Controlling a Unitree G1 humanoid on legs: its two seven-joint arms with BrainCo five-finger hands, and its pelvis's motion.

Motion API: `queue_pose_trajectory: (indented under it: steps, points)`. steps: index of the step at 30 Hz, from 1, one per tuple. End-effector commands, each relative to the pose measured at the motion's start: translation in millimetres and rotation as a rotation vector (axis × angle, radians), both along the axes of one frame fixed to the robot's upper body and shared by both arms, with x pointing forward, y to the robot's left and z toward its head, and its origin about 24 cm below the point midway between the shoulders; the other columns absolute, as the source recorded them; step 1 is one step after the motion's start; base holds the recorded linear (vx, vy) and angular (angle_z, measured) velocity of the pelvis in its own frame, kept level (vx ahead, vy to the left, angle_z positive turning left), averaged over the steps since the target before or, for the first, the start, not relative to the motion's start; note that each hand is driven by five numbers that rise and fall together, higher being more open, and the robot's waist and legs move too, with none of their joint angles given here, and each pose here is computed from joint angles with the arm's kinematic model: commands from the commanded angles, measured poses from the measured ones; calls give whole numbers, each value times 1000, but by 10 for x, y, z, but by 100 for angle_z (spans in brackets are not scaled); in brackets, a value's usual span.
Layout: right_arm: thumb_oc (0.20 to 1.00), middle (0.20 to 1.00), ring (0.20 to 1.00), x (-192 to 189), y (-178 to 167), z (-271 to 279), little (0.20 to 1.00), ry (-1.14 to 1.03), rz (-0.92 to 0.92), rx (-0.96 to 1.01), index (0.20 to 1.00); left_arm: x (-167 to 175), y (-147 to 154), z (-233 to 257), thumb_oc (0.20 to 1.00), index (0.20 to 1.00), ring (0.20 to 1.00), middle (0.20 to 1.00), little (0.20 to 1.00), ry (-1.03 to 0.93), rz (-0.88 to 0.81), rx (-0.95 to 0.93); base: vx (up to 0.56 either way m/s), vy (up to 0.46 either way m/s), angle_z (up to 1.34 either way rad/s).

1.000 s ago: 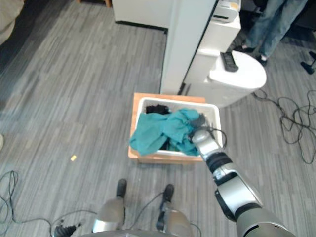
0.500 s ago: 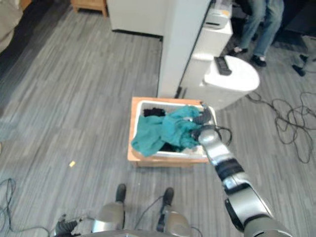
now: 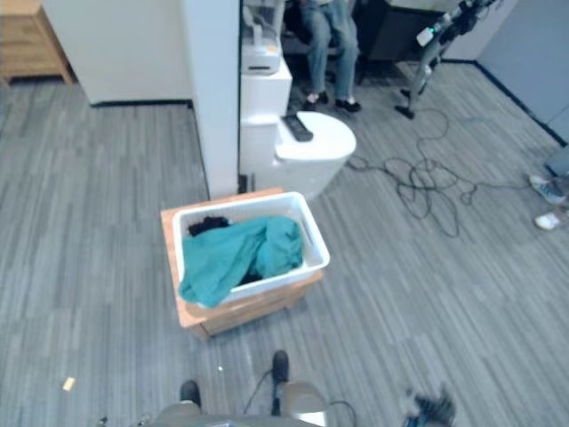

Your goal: Tidy up the quilt and then pick up the clothes from the bed and put them into the laundry hamper.

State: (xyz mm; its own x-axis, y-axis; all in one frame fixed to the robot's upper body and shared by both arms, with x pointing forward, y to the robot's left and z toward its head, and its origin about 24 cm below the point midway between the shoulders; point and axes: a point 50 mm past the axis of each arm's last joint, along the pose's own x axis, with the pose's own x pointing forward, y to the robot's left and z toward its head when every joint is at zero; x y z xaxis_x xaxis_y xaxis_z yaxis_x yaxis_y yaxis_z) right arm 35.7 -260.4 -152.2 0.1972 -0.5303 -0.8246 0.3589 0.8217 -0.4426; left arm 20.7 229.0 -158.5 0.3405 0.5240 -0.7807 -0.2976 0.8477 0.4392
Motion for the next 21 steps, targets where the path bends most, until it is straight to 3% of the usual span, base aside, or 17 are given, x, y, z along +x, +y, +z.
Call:
queue_pose_trajectory:
  steps: [1, 4, 8, 12, 15, 18, 21]
  points:
    - [1000, 1000, 1000, 447, -19, 15, 1000, -85, 40, 21, 1000, -15, -169, -61, 1000, 1000, 1000, 1000, 1000, 41, -58, -60, -57, 97, 11]
    - [1000, 1000, 1000, 279, 82, -82, 1000, 30, 46, 56, 1000, 50, -217, -70, 1000, 1000, 1000, 1000, 1000, 38, -119, -80, -60, 106, 16]
    - [1000, 1000, 1000, 485, 195, -63, 1000, 28, 326, -6, 1000, 90, -218, -63, 1000, 1000, 1000, 1000, 1000, 44, -190, -78, -42, 52, 22]
    - [1000, 1000, 1000, 577, 96, -22, 1000, -18, 215, 43, 1000, 110, -160, -45, 1000, 1000, 1000, 1000, 1000, 38, -243, -62, -66, -8, 13]
    - [1000, 1000, 1000, 637, 56, 4, 1000, -22, 252, 22, 1000, 127, -138, -36, 1000, 1000, 1000, 1000, 1000, 19, -243, -68, -9, 1, 13]
    - [1000, 1000, 1000, 712, 150, 1, 1000, -4, 424, 0, 1000, 209, -142, -23, 1000, 1000, 1000, 1000, 1000, -10, -252, -75, -3, -3, -2]
    - [1000, 1000, 1000, 705, 166, -4, 1000, -10, 372, 3, 1000, 221, -158, -22, 1000, 1000, 1000, 1000, 1000, -15, -262, -77, -15, -49, -1]
